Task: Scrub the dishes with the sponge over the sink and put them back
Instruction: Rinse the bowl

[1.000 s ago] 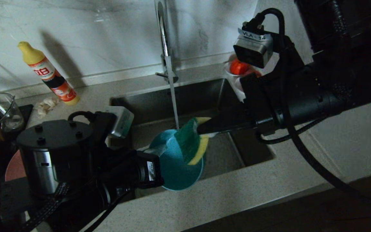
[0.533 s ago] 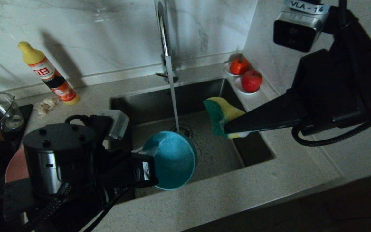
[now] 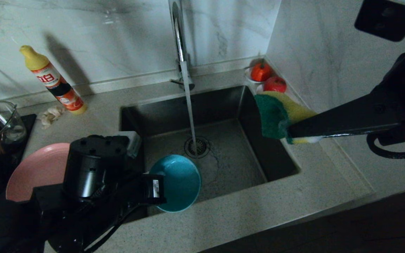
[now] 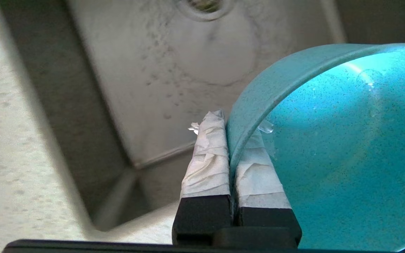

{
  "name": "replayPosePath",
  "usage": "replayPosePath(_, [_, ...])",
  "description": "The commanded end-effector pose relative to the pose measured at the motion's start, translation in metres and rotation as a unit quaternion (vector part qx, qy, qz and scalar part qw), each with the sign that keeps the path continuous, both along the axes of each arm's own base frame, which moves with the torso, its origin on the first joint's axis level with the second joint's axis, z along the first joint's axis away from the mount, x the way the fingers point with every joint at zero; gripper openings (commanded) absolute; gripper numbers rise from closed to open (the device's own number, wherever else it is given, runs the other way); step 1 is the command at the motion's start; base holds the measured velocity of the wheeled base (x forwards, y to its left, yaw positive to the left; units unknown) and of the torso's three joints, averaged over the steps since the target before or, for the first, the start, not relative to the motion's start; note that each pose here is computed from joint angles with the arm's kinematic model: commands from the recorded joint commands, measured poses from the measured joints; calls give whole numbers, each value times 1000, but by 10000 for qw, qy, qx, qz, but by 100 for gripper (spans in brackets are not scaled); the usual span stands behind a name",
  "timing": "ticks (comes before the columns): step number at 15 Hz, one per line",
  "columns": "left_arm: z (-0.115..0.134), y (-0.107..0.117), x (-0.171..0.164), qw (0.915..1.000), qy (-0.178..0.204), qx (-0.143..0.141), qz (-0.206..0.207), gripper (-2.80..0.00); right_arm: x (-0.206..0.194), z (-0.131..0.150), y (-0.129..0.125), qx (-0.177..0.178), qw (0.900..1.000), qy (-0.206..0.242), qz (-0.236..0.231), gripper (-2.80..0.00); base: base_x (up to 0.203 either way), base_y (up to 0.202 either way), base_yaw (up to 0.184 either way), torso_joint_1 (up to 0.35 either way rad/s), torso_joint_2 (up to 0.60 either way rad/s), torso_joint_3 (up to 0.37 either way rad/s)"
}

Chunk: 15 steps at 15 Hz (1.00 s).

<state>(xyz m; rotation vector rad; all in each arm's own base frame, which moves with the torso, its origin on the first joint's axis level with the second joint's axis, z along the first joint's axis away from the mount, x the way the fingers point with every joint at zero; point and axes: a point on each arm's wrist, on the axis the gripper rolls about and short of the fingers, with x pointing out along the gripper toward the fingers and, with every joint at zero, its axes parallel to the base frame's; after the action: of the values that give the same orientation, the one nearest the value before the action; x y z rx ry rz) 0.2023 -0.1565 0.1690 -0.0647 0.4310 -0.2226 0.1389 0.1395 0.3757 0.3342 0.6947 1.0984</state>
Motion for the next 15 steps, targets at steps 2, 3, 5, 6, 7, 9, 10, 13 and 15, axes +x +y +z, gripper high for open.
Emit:
replayPosePath(2, [-8,0,30,9990,248,-32,375,-280,1,-2,-6,-3,9999,22,-124,-280,0,0,0,0,0,0])
replayPosePath(3, [-9,-2,38,9984,352,-109,421,-280,3,-4,-7,-28,9998,42,-170,-280,0,0,0,0,0,0])
replayPosePath(5, [-8,-9,52,9974,516,-292,411,-280,4,-11,-6,-138,9998,80,-153,-280,0,0,0,0,0,0])
replayPosePath(6, [-6,-13,59,9967,578,-369,440,-280,5,-16,-6,-235,9997,20,-94,-280,0,0,0,0,0,0])
replayPosePath(7, [-3,-16,66,9960,625,-426,478,-280,6,-17,-5,-257,9996,8,-69,-280,0,0,0,0,0,0])
replayPosePath(9, [4,-20,78,9938,770,-573,556,-280,6,-17,-5,-252,9997,11,-72,-280,0,0,0,0,0,0])
replayPosePath(10, [7,-21,84,9922,859,-662,620,-280,6,-17,-5,-254,9997,4,-69,-280,0,0,0,0,0,0])
replayPosePath(13, [6,-13,106,9849,1123,-862,998,-280,6,-17,-5,-257,9996,-2,-66,-280,0,0,0,0,0,0])
replayPosePath(15, [4,-4,116,9818,1179,-896,1189,-280,7,-18,-4,-261,9996,17,-62,-280,0,0,0,0,0,0])
